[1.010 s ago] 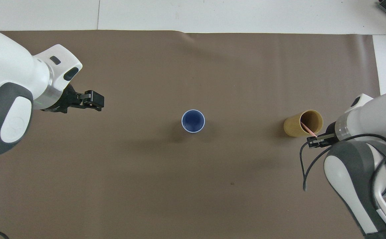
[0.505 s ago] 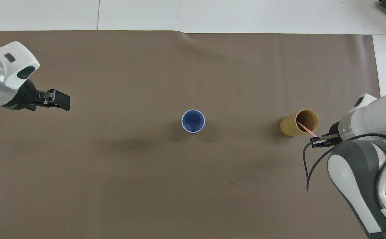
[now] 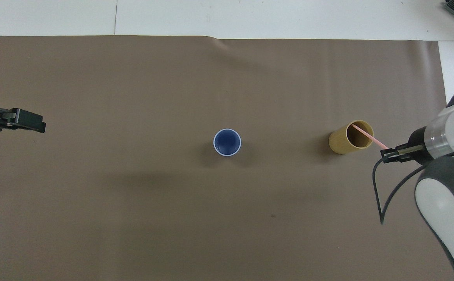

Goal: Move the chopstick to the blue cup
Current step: 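Grasp the pink chopstick with the right gripper and lift it out, then carry the chopstick over the blue cup and drop it inside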

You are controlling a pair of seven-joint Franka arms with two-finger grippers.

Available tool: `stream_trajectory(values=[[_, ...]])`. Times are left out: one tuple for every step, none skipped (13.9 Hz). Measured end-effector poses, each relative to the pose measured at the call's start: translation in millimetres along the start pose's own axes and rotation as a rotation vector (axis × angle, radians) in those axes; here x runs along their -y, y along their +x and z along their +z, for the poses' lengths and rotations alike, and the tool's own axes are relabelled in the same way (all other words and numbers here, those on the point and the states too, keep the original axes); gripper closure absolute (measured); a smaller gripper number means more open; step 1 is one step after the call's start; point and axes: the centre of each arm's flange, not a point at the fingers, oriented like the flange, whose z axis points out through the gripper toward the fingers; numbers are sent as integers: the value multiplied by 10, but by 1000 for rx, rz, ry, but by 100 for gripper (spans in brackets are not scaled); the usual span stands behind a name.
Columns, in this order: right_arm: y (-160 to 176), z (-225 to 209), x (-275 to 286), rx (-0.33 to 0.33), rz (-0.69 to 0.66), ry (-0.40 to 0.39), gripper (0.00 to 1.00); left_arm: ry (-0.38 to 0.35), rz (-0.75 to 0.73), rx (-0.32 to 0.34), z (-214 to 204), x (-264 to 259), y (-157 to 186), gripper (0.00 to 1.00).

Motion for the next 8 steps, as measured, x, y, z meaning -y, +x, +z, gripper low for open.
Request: stream_trajectory(values=[[15,-37,188,-8,25,2,91,0,0,-5,-93,-5,-41,0],[26,-60,411,-13,66,10,91,1,-1,-13,-163,-7,-81,0],[30,-57,632,-10,140,33,91,1,-1,-16,-208,-11,-120,0],[34,-38,819,5,232,76,91,1,-1,-17,-233,-14,-144,0],[53,-25,967,25,325,124,91,1,0,-17,-240,-15,-150,0],[107,-24,1121,47,425,171,91,1,0,-17,-238,-17,-150,0],[181,-28,1256,63,509,199,91,1,0,-16,-237,-17,-150,0],[267,-20,1420,77,585,227,91,1,0,-16,-237,-17,-150,0]])
